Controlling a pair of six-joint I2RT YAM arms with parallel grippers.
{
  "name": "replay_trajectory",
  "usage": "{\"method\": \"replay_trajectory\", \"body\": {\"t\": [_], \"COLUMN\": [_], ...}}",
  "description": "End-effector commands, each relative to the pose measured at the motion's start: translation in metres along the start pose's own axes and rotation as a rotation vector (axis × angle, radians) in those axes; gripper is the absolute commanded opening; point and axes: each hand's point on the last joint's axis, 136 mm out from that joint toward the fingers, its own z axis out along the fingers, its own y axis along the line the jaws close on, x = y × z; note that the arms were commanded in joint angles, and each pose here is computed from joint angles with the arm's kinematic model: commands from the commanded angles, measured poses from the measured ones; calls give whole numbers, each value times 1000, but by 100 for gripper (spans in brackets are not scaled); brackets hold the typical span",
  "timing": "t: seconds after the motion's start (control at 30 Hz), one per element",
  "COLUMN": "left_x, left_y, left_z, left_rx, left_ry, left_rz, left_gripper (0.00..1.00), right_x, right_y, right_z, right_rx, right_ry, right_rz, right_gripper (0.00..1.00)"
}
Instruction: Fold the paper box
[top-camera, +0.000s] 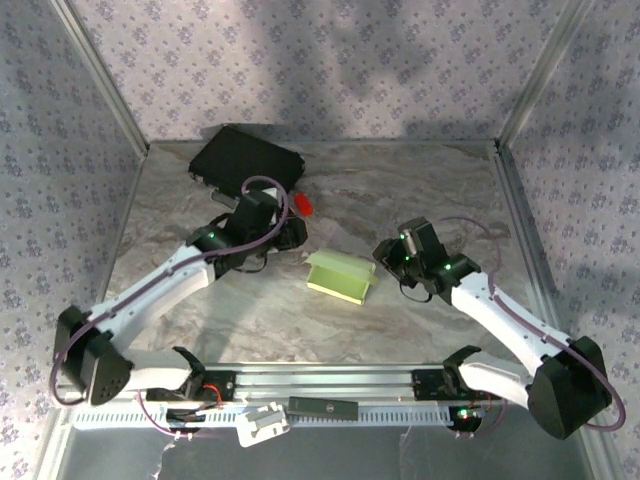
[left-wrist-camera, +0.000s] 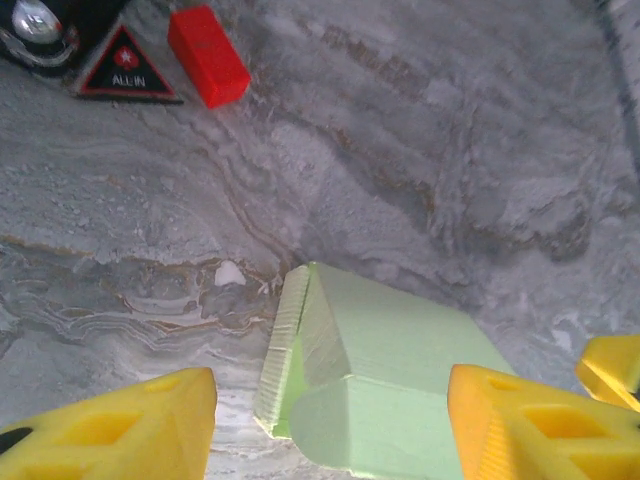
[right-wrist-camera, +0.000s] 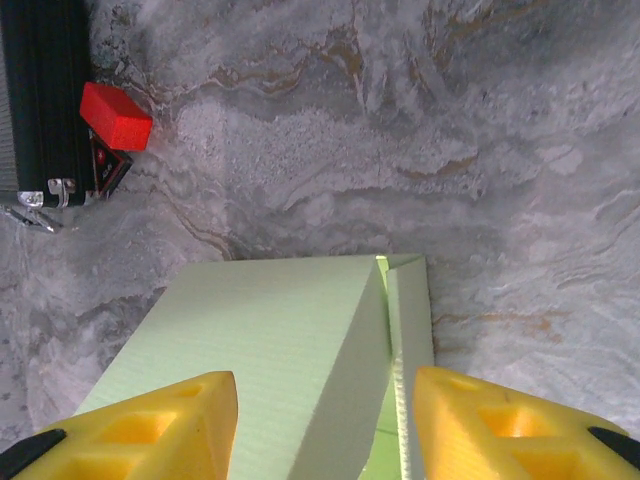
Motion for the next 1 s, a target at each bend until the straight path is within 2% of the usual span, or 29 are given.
{"method": "replay_trajectory", "body": {"t": [0.0, 0.2, 0.4, 0.63, 0.97], "left_x": [11, 23, 41, 59, 76], "left_y": [-5, -2, 9, 17, 22], "left_z": [15, 50, 69, 81, 85], "left_rx": [31, 16, -5, -3, -5], "left_ry": [134, 226, 276, 298, 299], "left_rz": [54, 81, 83, 70, 71], "left_gripper": [58, 53, 49, 44, 40], "right_x": [1, 10, 17, 23, 30], "right_y": [12, 8, 3, -8, -23], "right_z": [-1, 12, 24, 29, 35], "right_rx": [-26, -12, -14, 15, 40], "right_ry": [33, 75, 100, 113, 124], "right_rz": [77, 99, 95, 68, 48], "right_gripper": [50, 49, 43, 42, 32]}}
